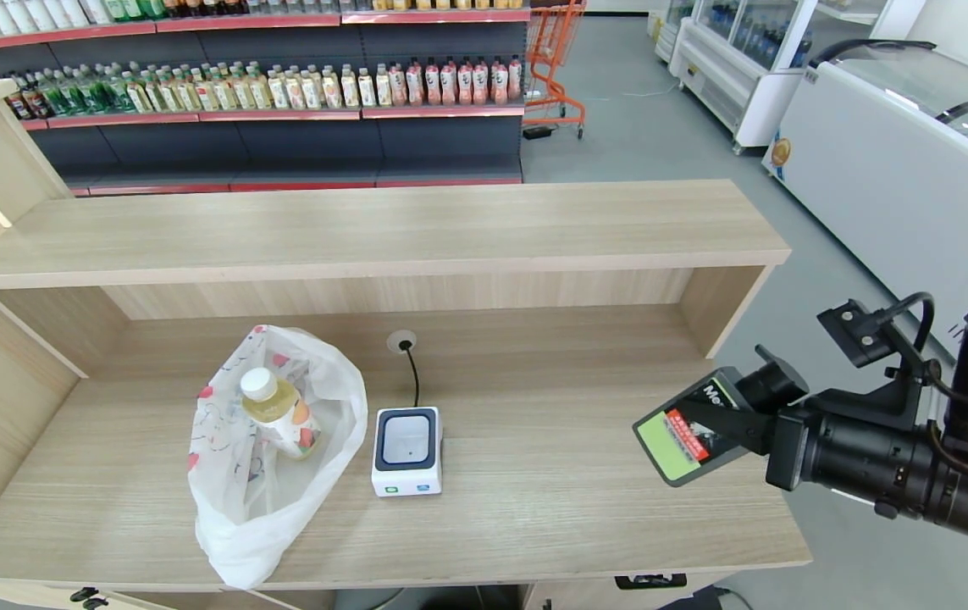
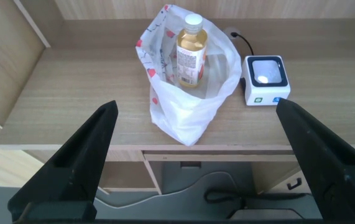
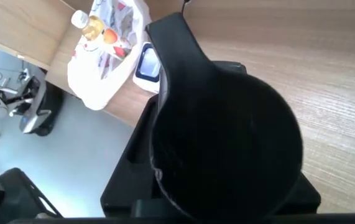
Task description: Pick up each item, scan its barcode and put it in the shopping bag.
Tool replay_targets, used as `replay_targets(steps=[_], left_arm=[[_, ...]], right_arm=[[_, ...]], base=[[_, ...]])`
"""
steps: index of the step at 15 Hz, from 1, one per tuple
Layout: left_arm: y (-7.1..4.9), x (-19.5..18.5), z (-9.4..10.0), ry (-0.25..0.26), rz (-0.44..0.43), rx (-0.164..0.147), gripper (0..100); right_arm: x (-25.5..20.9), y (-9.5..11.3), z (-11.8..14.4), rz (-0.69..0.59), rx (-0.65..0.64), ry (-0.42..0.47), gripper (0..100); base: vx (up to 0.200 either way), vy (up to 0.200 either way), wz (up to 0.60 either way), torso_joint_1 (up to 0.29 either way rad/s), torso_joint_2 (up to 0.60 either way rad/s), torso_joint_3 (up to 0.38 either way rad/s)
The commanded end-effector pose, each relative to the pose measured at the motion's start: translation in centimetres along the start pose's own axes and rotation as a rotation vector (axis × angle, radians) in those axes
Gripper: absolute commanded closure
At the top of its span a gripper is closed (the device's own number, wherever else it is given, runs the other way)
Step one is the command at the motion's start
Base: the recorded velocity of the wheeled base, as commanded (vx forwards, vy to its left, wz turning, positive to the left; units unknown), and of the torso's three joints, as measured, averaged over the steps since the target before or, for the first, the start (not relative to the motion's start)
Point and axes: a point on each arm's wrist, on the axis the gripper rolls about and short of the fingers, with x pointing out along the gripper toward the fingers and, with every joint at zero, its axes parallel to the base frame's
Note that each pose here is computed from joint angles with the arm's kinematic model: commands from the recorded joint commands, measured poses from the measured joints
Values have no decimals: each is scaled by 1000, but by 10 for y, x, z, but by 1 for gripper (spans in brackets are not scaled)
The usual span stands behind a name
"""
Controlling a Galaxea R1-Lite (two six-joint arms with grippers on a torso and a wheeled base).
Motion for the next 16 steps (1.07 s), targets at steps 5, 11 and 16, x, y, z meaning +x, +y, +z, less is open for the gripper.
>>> replay_targets(steps=[5, 11, 16], left_arm=[[0, 0, 0, 0, 0, -2, 0], [0, 0, 0, 0, 0, -4, 0], [0, 0, 0, 0, 0, -4, 0]], right_arm=[[-1, 6, -2, 25, 12, 6, 100], [2, 5, -5, 26, 80, 24, 100], [20, -4, -14, 7, 103, 80, 100]], base=[[0, 0, 0, 0, 0, 0], [0, 167, 0, 1, 4, 1], [0, 200, 0, 1, 1, 2]])
